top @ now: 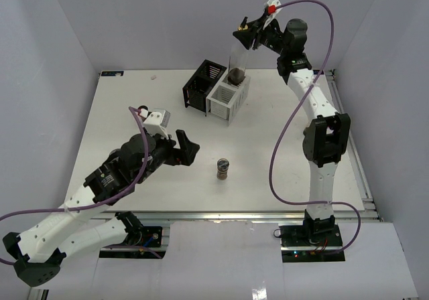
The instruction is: Organize the condiment bottles
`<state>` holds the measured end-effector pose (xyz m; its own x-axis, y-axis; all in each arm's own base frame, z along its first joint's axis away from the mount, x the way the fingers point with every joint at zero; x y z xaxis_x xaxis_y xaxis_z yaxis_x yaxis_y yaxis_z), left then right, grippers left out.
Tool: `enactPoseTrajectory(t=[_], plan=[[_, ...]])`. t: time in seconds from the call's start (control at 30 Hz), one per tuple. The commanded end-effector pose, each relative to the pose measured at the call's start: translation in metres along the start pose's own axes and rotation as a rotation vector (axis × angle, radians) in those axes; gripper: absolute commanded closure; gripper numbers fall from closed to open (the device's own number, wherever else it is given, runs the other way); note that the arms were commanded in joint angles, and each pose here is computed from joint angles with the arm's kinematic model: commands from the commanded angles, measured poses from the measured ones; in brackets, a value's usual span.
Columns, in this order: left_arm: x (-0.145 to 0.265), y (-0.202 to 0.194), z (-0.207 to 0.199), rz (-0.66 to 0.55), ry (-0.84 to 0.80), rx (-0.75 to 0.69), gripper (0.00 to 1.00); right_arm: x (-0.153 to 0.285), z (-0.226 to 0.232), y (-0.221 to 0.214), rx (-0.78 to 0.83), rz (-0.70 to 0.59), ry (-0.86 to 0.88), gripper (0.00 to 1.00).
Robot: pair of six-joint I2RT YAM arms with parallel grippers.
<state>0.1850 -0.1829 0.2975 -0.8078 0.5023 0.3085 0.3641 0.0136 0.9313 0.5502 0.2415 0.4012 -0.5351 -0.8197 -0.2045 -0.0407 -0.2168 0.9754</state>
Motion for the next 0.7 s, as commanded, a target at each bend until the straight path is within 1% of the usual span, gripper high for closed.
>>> enactPoseTrajectory(t=[0.0, 0.17, 0.37, 0.43, 0.67], plan=[[-0.001, 0.010, 0.000, -0.033, 0.006, -0.008, 0.02, -0.003, 0.011, 0.059, 0.175, -0.173, 0.057, 0.92], [-0.004, 0.011, -0.001, -0.038, 0.006, -0.018, 0.02, -0.006, 0.008, 0.044, 0.164, -0.154, 0.080, 0.92], [-0.007, 0.007, -0.001, -0.027, 0.008, -0.028, 0.02, -0.001, 0.015, 0.008, 0.111, -0.105, 0.144, 0.92], [-0.008, 0.006, -0.001, -0.027, 0.007, -0.028, 0.02, 0.003, 0.014, -0.012, 0.074, -0.078, 0.153, 0.92], [-0.009, 0.003, 0.001, -0.021, 0.015, -0.033, 0.02, 0.011, 0.015, -0.052, 0.037, -0.044, 0.172, 0.92]])
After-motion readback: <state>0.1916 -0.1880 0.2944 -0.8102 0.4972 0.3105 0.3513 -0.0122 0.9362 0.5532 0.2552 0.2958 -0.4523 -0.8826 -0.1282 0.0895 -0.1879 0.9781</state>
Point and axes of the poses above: each gripper's point midway between its finger pads, its own x axis back along the fingers, its own z axis along the line the jaws close on, y = z × x, the point moved 3 cm from there along x, back along the fingers, and after that the axes turned 11 degrees about -x, right-handed, at the moved point
